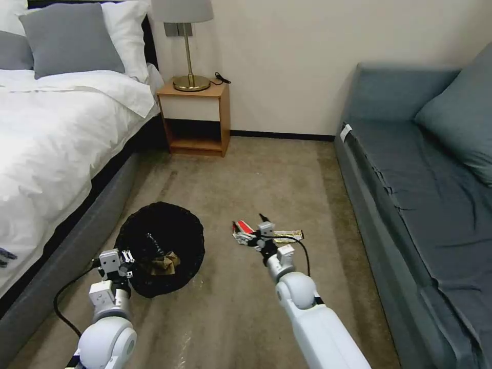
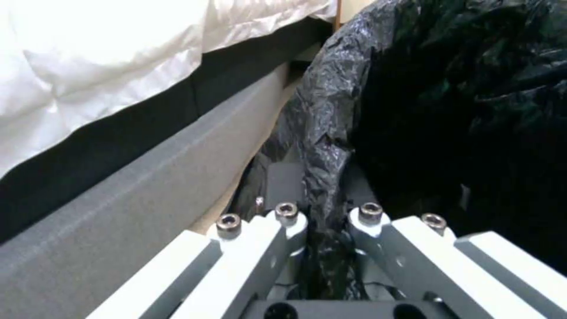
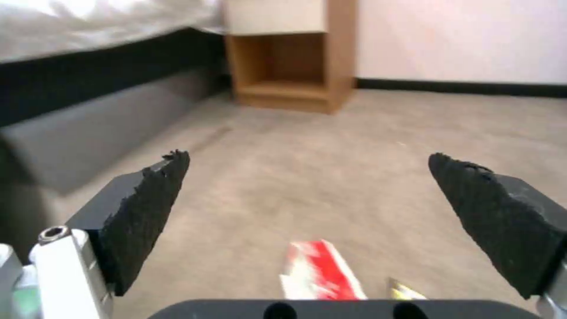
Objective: Pick up the trash bin, then pick up the garbage on the floor and place it into the trash bin.
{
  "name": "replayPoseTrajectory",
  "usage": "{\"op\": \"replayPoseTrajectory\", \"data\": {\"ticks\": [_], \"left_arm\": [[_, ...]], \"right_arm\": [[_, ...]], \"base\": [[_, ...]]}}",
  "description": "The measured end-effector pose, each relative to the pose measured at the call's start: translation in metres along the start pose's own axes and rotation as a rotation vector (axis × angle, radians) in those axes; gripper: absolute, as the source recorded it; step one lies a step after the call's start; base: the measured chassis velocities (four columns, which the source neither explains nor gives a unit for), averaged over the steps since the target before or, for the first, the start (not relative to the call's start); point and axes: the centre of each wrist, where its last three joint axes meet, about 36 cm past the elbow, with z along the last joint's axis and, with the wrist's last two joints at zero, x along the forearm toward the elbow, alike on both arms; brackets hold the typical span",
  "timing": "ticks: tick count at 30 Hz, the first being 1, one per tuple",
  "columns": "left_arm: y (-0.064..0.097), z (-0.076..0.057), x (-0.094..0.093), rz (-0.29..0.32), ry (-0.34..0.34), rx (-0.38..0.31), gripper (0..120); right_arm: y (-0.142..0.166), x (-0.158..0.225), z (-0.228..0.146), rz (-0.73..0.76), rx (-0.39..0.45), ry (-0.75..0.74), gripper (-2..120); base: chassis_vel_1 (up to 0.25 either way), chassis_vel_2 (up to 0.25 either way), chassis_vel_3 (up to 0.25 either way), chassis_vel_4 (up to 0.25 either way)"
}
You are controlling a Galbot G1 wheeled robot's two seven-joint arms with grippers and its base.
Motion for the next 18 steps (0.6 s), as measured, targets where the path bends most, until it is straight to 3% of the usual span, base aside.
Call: {"op": "replayPoseTrajectory", "data": {"ticks": [11,18], "left_arm": [[0.004,0.000,-0.003,-0.006,0.000,0.004,2],[0.007,0.000,-0.004,-0.011,-0.004,0.006,2]], "right_arm": [[-0.063,0.027,0.025,0.226,-0.016,0.071,100],[-0.076,0.049,0.043,0.289,-0.032,0.108,100]], "base": [[0.000,0.000,0.000,0.000],[0.000,0.000,0.000,0.000]]}}
